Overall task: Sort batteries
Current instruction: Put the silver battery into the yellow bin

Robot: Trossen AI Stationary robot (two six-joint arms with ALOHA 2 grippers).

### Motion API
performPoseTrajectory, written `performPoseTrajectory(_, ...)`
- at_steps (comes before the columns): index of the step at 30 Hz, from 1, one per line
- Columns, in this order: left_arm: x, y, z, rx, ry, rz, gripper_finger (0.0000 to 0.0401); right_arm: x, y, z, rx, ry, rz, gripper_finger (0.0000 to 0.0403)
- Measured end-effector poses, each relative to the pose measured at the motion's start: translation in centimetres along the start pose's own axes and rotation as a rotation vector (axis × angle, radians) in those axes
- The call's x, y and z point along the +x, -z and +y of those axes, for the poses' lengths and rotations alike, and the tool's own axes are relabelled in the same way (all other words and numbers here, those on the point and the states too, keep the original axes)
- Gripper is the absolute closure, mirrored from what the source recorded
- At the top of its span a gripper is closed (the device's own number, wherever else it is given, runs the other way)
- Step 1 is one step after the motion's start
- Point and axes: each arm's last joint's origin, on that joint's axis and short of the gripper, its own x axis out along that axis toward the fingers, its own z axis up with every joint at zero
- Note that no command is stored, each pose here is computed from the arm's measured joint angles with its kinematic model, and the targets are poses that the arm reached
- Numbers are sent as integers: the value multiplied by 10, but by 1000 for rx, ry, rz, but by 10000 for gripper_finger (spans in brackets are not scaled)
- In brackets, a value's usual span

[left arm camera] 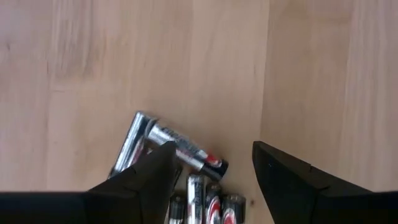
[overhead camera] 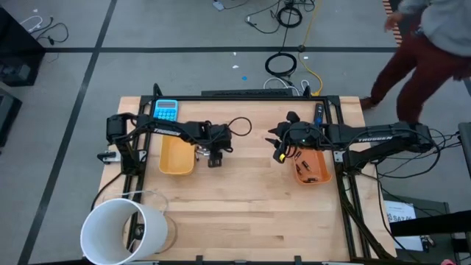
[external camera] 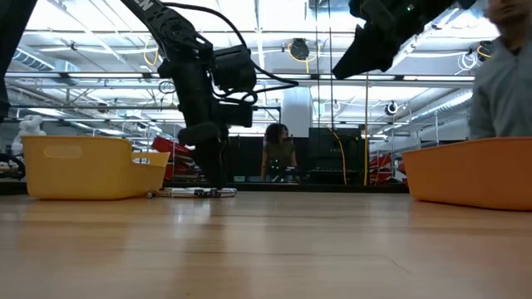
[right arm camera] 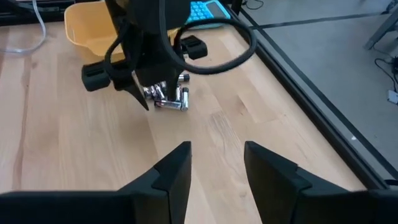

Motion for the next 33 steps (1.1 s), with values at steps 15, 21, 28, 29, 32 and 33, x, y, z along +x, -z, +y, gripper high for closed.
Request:
performPoseTrajectory(15, 18, 2, 4, -34, -14, 32, 179, 5, 11, 15, 5, -46, -27, 264)
performPoseTrajectory(21, 19, -2, 4, -35, -31, -9, 206, 7, 15, 33, 44, -36, -40, 264)
performPoseTrajectory(28, 20, -7, 7, -91, -100, -47, 283, 30, 26, 67, -63, -49, -42, 264)
performPoseTrajectory(29, 20, -7, 7, -90, -109, -47, 301, 33, 28, 69, -80, -55, -38, 264)
performPoseTrajectory(32, 19, -8, 5, -105, -119, -59, 360, 34, 29, 70, -88, -74, -28, 264)
performPoseTrajectory(33, 18, -10, 5, -109, -122, -73, 377, 33, 29, 70, -85, -75, -30, 264)
